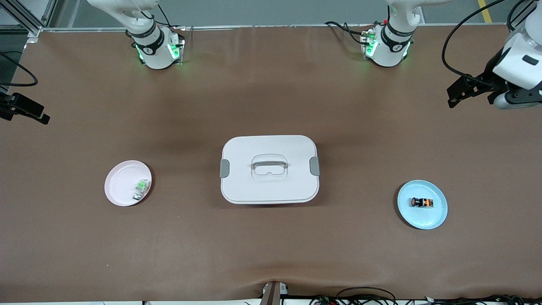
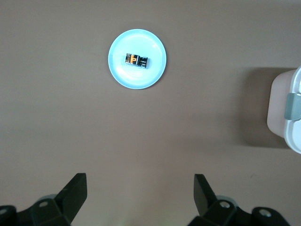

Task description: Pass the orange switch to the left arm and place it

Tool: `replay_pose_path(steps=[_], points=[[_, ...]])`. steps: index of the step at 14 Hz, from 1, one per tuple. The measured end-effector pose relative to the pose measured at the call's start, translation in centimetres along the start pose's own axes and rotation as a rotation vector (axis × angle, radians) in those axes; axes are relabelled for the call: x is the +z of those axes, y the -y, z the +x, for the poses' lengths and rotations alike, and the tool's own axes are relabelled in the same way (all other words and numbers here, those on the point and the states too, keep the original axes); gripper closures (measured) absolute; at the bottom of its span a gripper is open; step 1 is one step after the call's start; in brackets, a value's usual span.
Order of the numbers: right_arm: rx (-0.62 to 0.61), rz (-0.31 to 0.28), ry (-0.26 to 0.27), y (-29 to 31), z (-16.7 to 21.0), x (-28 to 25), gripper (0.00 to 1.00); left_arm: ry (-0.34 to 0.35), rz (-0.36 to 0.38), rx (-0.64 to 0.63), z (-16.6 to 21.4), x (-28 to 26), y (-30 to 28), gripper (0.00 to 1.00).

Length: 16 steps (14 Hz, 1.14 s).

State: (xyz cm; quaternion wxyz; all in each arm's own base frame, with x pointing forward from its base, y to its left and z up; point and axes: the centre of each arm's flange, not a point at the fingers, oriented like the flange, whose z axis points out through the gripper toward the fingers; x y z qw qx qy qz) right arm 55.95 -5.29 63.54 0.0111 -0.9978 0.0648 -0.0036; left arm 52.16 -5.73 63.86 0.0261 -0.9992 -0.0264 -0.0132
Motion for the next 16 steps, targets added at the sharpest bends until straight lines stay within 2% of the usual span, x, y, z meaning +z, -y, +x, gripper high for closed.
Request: replay_pose_path(steps=[6,16], points=[[-0.006,0.001,-0.015,0.3,0.1,-0.1,0.0,0.003,-0.006,0.011,-0.2,0.1,1.5,0.0],[-0.008,0.001,-0.023,0.4,-0.1,-0.6,0.0,0.014,-0.034,0.019,2.4,0.8,0.7,0.0]])
